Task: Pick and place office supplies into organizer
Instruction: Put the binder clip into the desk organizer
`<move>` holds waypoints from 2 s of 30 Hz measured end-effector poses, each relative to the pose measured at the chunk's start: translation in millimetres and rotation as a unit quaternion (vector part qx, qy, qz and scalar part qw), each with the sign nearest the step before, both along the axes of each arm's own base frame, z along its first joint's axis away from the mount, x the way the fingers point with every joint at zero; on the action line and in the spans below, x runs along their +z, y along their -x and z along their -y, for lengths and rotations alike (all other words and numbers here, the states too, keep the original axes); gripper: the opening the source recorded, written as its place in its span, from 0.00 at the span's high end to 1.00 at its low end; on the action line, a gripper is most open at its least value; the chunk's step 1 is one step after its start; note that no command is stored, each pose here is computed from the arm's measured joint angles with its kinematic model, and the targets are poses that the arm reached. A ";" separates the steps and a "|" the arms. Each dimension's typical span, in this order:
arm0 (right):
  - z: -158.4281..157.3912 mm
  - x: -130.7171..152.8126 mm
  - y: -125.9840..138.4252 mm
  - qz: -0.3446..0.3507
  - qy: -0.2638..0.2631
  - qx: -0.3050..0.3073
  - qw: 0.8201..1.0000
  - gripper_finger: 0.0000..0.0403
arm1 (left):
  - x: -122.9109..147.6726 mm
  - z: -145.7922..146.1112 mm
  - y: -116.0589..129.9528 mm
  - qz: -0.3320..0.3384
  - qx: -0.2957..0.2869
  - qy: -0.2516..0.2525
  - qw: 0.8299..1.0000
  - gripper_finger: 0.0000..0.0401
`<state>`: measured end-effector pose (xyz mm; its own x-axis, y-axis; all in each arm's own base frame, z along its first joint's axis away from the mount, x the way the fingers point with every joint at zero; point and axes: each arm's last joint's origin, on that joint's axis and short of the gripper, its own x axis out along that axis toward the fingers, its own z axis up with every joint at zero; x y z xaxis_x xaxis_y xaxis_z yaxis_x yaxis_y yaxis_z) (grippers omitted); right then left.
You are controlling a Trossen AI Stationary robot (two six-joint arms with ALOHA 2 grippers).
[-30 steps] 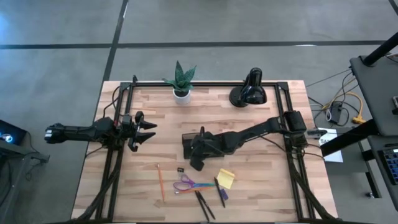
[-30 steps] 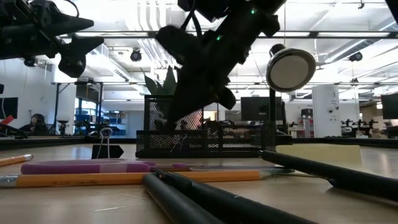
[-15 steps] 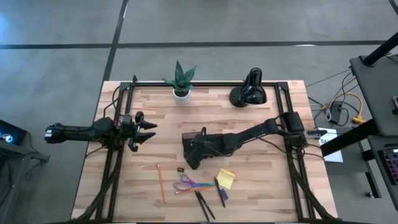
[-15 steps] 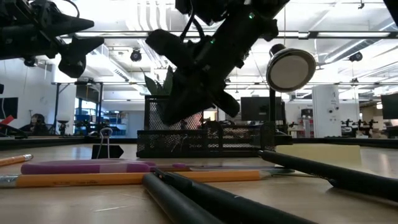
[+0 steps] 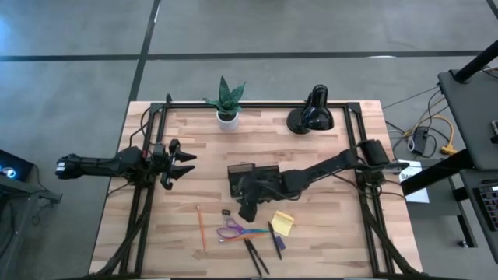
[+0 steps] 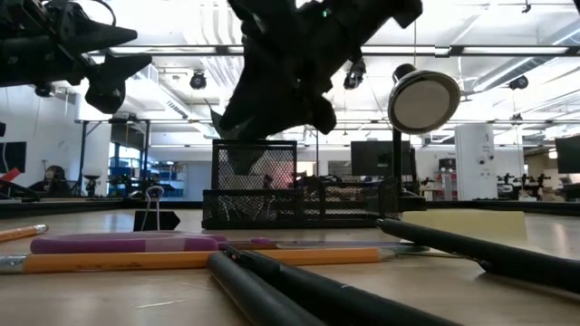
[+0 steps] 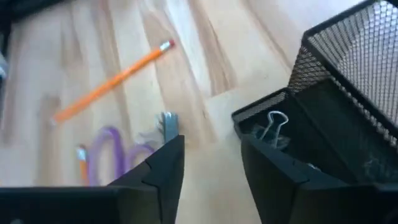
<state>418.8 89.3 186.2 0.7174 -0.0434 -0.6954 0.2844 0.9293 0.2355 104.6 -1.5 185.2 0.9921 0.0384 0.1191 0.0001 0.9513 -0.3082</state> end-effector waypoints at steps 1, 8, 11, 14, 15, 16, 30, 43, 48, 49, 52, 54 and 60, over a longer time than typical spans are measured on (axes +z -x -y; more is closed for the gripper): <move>2.4 -1.1 -0.3 -0.004 0.021 0.021 1.000 0.61 | 0.0 0.0 0.0 0.000 0.000 0.000 1.000 0.55; -0.2 5.5 -7.1 0.042 0.109 0.151 0.982 0.59 | -0.1 0.0 -0.1 -0.001 0.000 0.000 1.000 0.55; -3.1 -3.0 -9.2 0.035 0.096 0.173 0.980 0.59 | -0.1 0.0 0.0 0.000 0.000 0.000 1.000 0.55; -8.6 -13.5 -16.2 0.027 0.078 0.181 0.980 0.59 | -0.1 0.0 0.0 -0.001 0.000 0.000 1.000 0.55; -11.7 -14.7 -19.7 0.028 0.074 0.182 0.980 0.59 | -0.1 0.0 0.0 -0.001 0.000 0.000 1.000 0.55; -15.1 -16.0 -24.1 0.030 0.069 0.182 0.980 0.59 | -0.1 0.0 0.0 0.000 0.000 0.000 1.000 0.55; -30.6 -21.6 -50.2 -0.070 0.010 0.138 0.988 0.61 | -0.2 0.0 -0.1 -0.001 0.000 0.000 1.000 0.55; -9.8 41.8 0.9 -0.153 0.116 0.042 0.981 0.67 | 39.1 -0.7 14.2 0.220 -0.067 0.208 0.951 0.55; -4.9 84.7 41.1 -0.138 0.105 -0.046 0.984 0.68 | 54.1 -5.3 26.2 0.324 -0.002 0.196 0.925 0.55; -4.2 90.0 49.6 -0.134 0.101 -0.071 0.983 0.68 | 55.1 -6.3 27.5 0.335 0.014 0.198 0.921 0.55; -1.2 104.3 72.8 -0.108 0.086 -0.142 0.980 0.68 | 60.1 -11.7 33.7 0.372 0.100 0.223 0.896 0.55; -1.4 111.6 86.9 -0.092 0.075 -0.166 0.979 0.68 | 63.2 -13.0 34.4 0.356 0.155 0.170 0.906 0.55; -11.8 107.9 111.9 -0.091 0.051 -0.176 0.979 0.68 | 80.2 -5.2 13.6 0.187 0.085 0.018 0.979 0.55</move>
